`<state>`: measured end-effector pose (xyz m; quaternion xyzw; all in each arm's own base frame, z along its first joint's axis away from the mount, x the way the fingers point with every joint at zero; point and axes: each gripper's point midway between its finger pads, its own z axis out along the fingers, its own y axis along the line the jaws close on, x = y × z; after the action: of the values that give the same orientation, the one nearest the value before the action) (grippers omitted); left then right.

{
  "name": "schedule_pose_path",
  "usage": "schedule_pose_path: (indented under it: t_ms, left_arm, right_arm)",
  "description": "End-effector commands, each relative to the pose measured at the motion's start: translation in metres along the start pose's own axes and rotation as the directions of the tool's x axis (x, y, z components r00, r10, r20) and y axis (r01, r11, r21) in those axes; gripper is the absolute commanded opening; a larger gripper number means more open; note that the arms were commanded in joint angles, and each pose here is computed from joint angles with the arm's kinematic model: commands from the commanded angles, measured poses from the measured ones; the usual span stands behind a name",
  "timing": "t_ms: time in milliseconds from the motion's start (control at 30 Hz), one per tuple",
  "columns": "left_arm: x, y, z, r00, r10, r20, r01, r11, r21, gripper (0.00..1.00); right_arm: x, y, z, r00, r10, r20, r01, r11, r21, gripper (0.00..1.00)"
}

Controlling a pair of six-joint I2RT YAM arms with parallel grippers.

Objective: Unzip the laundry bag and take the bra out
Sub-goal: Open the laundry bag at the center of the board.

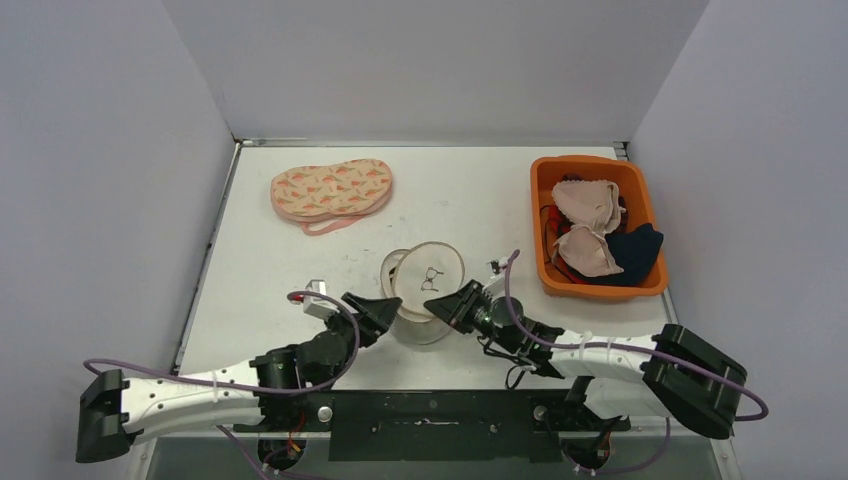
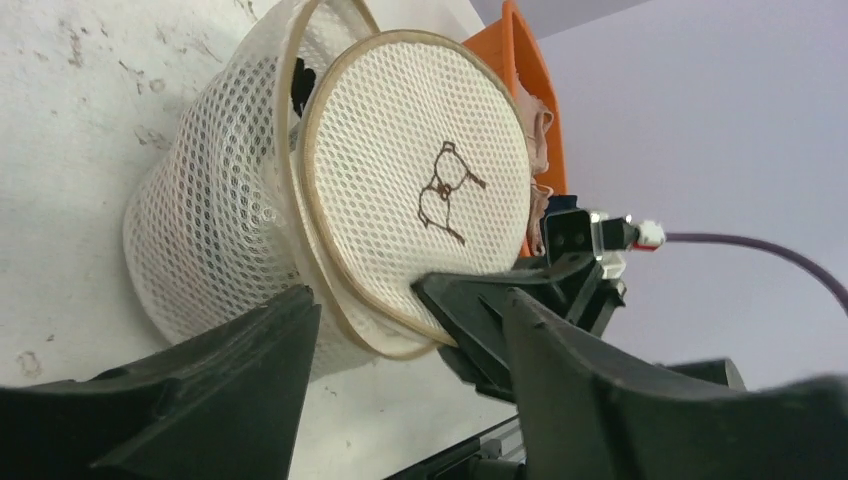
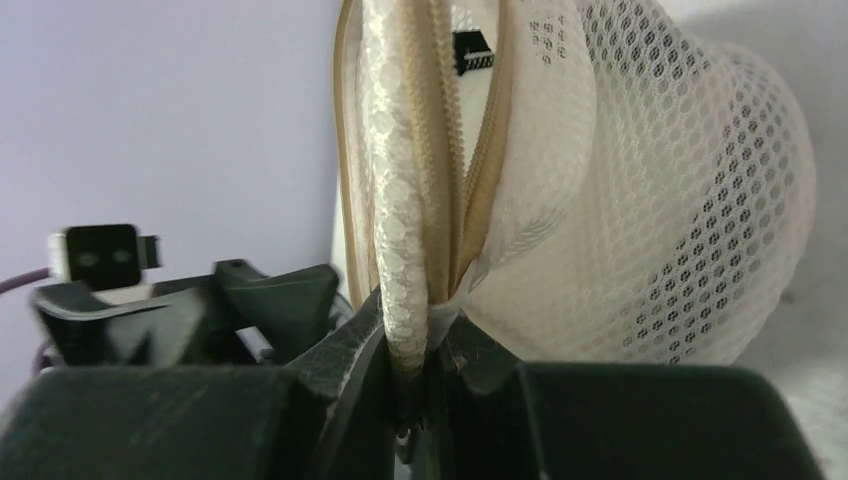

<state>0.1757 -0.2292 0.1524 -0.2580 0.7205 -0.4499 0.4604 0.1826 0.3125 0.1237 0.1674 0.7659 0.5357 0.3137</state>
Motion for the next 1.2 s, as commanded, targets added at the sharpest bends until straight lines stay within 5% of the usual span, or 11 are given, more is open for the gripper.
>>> schedule_pose_path:
  t_ms: [0, 167, 433, 567, 867, 1167]
  left_arm:
    - [-0.022, 0.024, -0.022, 0.992, 0.12, -0.028, -0.123, 0.979, -0.163, 0.72]
    - [-0.062, 0.024, -0.048, 0.996, 0.089, 0.025, -0.084, 0.984, -0.154, 0.86]
    - [-0.136, -0.015, -0.084, 0.982, 0.011, 0.186, -0.021, 0.999, 0.047, 0.86]
    - [-0.146, -0.015, -0.092, 0.981, 0.03, 0.192, -0.041, 0.998, 0.054, 0.85]
    - [-0.106, 0.02, -0.072, 0.982, 0.143, 0.123, -0.139, 0.989, -0.04, 0.85]
    - [-0.082, 0.013, -0.055, 0.943, 0.323, 0.077, -0.322, 0.946, -0.028, 0.87]
  right_arm:
    - [-0.008, 0.011, -0.004, 0.901, -0.402, -0.165, 0.4, 0.915, -0.045, 0.05]
    - [-0.026, 0.05, -0.002, 0.669, -0.704, -0.237, 0.702, 0.704, -0.107, 0.05]
    - [0.002, 0.139, 0.013, 0.462, -0.848, -0.259, 0.728, 0.53, -0.435, 0.05]
    - [0.001, 0.128, 0.012, 0.446, -0.852, -0.275, 0.72, 0.524, -0.455, 0.05]
    - [-0.008, 0.021, -0.015, 0.497, -0.77, -0.399, 0.723, 0.622, -0.301, 0.05]
    - [-0.014, 0.007, -0.027, 0.524, -0.759, -0.387, 0.739, 0.631, -0.235, 0.05]
